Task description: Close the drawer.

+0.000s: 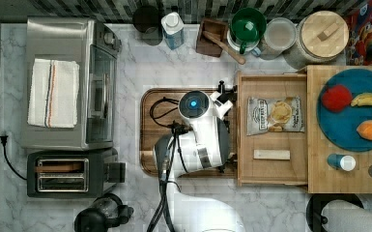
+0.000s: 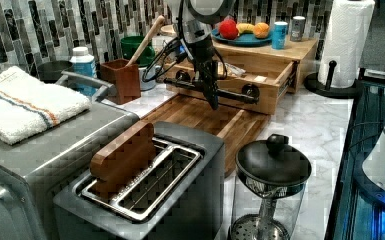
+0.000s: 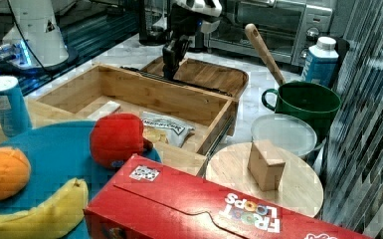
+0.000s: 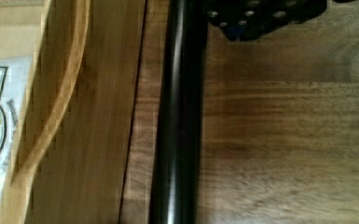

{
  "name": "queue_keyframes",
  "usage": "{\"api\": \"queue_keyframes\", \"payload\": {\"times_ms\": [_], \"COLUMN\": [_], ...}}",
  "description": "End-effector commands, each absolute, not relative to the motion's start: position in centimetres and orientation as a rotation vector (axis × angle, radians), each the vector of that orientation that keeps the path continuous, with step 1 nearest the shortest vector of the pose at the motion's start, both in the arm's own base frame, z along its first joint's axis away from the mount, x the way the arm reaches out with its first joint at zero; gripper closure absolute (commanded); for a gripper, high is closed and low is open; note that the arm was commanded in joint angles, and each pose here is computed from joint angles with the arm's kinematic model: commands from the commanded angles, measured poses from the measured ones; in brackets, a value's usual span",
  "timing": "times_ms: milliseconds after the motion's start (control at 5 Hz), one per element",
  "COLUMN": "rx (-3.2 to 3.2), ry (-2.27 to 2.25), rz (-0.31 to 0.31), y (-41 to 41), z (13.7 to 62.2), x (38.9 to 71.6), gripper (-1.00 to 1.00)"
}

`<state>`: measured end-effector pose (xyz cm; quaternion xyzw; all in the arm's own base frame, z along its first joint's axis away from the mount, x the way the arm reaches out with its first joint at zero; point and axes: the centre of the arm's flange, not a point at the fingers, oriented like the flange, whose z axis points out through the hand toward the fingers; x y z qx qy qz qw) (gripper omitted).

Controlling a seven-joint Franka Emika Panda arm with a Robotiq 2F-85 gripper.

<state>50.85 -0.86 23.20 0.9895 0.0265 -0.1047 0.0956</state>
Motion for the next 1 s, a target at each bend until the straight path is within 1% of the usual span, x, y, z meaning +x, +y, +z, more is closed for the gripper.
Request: {"api": "queue_keyframes", "payload": {"times_ms": [200, 400, 600, 800, 1000], "rx": [2.934, 2.945, 2.937, 2.939, 2.956], "ry": [0.248, 0.260, 0.272, 0.245, 0.179], "rz": [0.038, 0.048, 0.034, 0.054, 0.044], "y": [-4.0, -6.8, -9.8, -13.0, -16.8], "z": [28.2, 28.6, 28.5, 27.8, 27.8], "x": [55.2, 55.8, 55.9, 55.4, 54.5], "gripper": [1.00, 1.00, 1.00, 1.00, 1.00]}}
